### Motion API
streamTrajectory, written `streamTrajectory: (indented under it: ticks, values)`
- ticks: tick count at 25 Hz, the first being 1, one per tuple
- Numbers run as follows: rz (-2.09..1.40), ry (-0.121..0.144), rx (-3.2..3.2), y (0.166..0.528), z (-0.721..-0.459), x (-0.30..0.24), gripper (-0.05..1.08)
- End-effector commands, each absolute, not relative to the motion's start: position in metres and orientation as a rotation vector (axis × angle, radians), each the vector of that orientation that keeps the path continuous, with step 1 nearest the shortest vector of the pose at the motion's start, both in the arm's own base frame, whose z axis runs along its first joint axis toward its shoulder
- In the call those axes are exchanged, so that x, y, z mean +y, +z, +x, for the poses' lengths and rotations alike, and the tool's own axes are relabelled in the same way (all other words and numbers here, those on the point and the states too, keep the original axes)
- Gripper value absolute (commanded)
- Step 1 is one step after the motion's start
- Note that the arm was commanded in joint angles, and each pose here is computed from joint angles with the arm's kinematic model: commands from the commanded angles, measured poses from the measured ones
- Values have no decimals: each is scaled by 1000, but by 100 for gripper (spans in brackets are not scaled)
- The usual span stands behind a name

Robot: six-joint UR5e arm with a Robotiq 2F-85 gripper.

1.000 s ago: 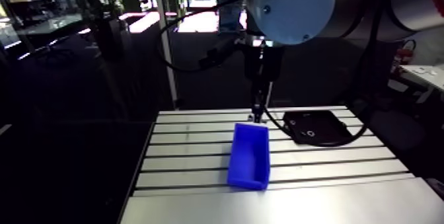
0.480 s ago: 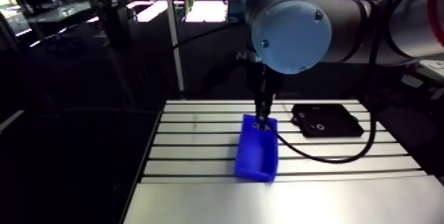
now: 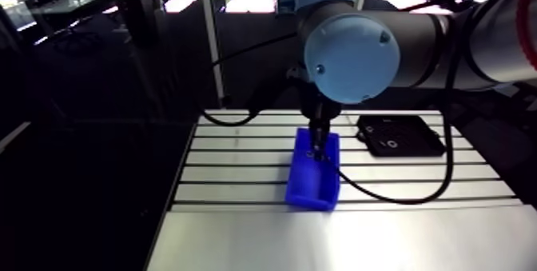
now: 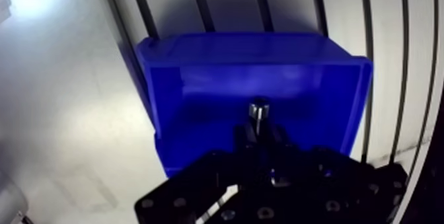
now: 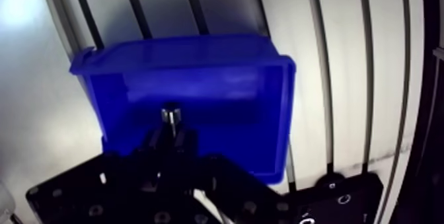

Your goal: Pick up the M10 bolt from the tray and put it into the blue bin.

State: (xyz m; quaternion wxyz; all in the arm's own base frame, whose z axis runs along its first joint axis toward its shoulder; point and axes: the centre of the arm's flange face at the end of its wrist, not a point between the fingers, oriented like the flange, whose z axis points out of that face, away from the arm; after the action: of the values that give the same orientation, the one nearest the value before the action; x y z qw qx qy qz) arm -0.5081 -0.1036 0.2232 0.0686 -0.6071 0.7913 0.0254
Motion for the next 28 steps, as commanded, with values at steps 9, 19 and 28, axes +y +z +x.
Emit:
streamTrajectory:
  ticks: [9,19,28]
  values:
    - [-1817,54,2370,194,-513,-100,105]
    - [-1810,41,2363,179,-512,-99,105]
    - [-1816,51,2368,177,-511,-99,80]
